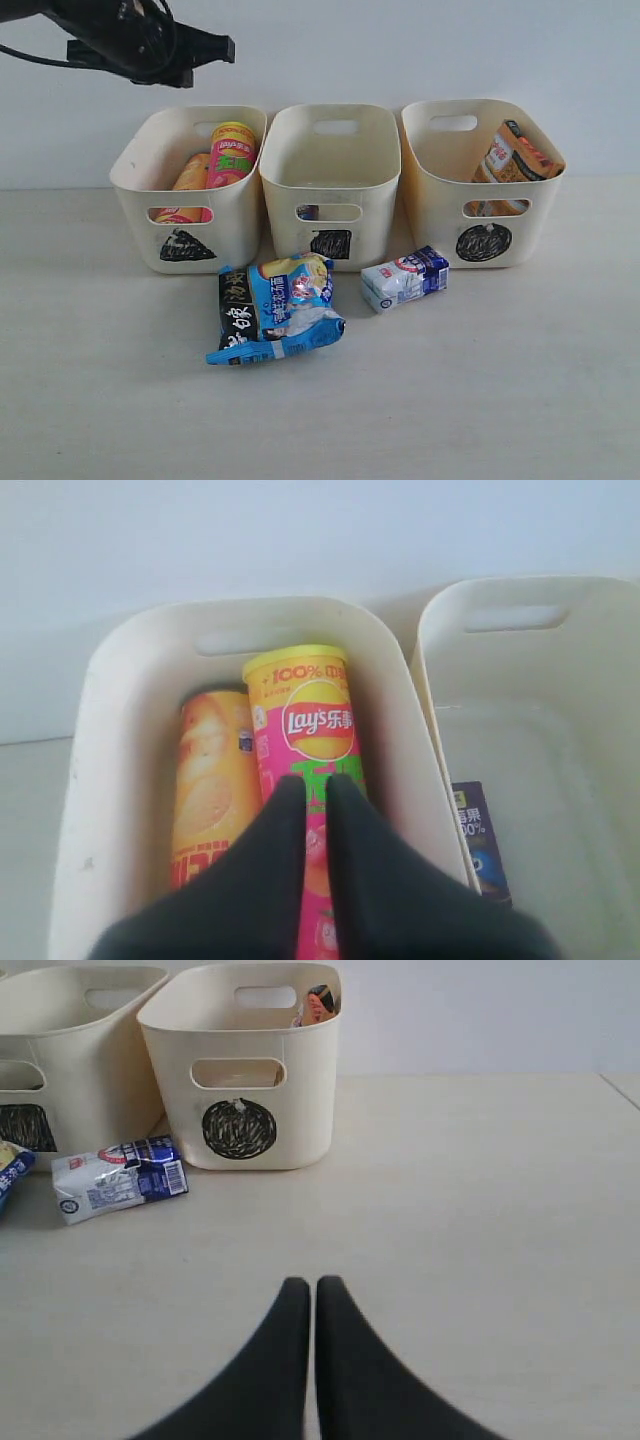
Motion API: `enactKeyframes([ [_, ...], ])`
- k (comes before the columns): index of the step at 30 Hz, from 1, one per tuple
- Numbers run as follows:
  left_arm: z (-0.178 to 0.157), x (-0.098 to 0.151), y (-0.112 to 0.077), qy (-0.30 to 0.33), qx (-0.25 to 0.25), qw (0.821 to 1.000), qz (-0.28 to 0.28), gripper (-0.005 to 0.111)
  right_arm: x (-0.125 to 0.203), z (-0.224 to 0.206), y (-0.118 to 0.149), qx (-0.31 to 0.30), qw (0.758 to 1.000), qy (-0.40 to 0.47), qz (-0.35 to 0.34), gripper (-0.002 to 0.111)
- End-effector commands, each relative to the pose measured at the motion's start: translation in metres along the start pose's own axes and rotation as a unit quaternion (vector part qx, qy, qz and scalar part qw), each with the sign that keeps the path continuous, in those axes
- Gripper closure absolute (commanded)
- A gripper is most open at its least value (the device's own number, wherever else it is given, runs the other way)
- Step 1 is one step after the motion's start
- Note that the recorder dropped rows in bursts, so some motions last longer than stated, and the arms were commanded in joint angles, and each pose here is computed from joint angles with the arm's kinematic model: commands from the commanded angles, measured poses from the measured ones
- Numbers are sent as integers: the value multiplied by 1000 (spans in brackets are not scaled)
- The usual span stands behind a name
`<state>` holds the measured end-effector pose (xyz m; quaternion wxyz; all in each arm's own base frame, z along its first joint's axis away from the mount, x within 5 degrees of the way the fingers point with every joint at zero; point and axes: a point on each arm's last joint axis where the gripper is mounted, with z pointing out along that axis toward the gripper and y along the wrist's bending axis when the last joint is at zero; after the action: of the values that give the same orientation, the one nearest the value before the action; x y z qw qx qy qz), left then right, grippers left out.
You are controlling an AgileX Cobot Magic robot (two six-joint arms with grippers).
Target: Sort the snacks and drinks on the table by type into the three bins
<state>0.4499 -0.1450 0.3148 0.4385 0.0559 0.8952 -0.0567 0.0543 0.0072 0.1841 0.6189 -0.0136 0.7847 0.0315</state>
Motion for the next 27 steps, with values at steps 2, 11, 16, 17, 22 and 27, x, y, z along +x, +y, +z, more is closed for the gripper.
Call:
enactKeyframes([
  [2,-36,-19,3,-31,1,999,-7,102,-1,-1,-1,5,1000,-7,-5,108],
  [11,-93,-34,4,-50,19,998,-36,102,-1,-1,-1,5,1000,-7,-5,108],
  [16,-127,-28,5,-63,43,996,-52,102,-1,-1,-1,5,1000,-7,-5,108],
  [17,-132,-25,6,-64,43,996,-50,102,-1,-1,-1,5,1000,-7,-5,108],
  [22,-167,-12,12,-87,48,994,-45,102,-1,-1,-1,4,1000,-7,-4,108],
  [27,-210,2,19,-129,58,989,-46,102,-1,-1,-1,4,1000,-7,-3,108],
])
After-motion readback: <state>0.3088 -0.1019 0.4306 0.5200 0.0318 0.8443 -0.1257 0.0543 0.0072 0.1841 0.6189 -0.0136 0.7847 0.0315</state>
